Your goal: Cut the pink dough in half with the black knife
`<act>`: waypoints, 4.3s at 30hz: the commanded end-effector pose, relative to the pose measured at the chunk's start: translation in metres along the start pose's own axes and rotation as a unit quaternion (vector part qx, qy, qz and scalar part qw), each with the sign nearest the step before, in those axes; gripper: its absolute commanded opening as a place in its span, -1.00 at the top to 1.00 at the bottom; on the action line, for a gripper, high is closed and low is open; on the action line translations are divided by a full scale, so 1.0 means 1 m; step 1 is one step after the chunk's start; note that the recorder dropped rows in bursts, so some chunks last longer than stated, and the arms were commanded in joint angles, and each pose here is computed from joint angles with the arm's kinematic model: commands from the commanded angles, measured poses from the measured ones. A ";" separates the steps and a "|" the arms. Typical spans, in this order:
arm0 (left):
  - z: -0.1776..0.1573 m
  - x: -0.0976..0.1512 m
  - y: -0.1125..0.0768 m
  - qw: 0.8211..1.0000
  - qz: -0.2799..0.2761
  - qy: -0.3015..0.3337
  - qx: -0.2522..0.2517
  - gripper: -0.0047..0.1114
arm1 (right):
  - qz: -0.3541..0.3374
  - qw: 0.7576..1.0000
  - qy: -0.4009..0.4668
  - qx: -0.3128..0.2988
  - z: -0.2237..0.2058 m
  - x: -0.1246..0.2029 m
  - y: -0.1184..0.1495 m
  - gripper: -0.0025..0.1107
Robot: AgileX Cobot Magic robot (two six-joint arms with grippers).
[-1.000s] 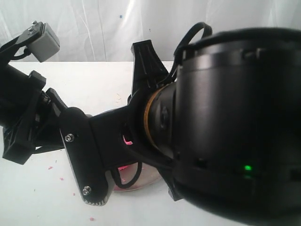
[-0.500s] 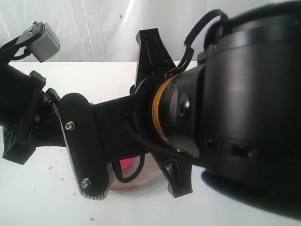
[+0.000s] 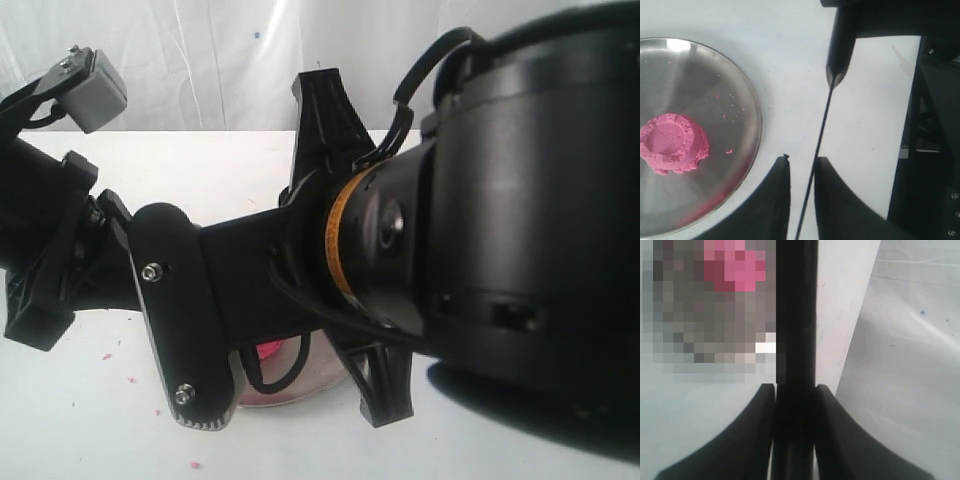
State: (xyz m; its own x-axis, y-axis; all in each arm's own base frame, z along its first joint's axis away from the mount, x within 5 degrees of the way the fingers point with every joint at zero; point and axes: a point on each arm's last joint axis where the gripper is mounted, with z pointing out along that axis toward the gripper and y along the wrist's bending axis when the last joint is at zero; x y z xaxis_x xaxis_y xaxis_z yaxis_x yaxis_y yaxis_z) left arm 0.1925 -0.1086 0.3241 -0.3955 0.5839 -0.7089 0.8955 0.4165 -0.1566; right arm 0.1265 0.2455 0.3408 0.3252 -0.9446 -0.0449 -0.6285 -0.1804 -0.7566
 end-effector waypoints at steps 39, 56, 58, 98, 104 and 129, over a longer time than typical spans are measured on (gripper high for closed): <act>-0.003 0.014 0.006 0.995 0.048 0.081 -0.038 0.92 | 0.299 0.948 -0.092 -0.064 -0.028 0.043 -0.021 0.32; -0.015 0.011 -0.013 0.993 0.103 0.055 -0.002 0.92 | 0.311 0.903 -0.152 -0.255 0.032 0.071 -0.015 0.32; -0.015 0.010 -0.014 0.993 0.106 0.051 0.000 0.92 | 0.305 0.901 -0.160 -0.265 0.034 0.070 -0.014 0.32; -0.015 0.006 -0.013 0.994 0.105 0.028 -0.007 0.92 | 0.294 0.903 -0.168 -0.264 0.070 0.067 0.007 0.33; -0.015 0.006 -0.013 0.994 0.105 0.028 -0.007 0.92 | 0.296 0.903 -0.168 -0.262 0.071 0.067 0.007 0.46; -0.015 0.003 -0.009 0.995 0.095 0.014 -0.032 0.31 | 0.285 0.920 -0.074 -0.258 0.072 0.083 0.011 0.96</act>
State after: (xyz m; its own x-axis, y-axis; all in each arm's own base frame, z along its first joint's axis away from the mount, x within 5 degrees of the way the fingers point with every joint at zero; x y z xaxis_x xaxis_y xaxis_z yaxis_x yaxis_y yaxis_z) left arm 0.1815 -0.0994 0.3305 -0.2087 0.6986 -0.6844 0.9457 0.3226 0.0408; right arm 0.1949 0.1921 0.2815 -0.0483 -0.8680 -0.4942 -0.9782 0.1412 -0.1524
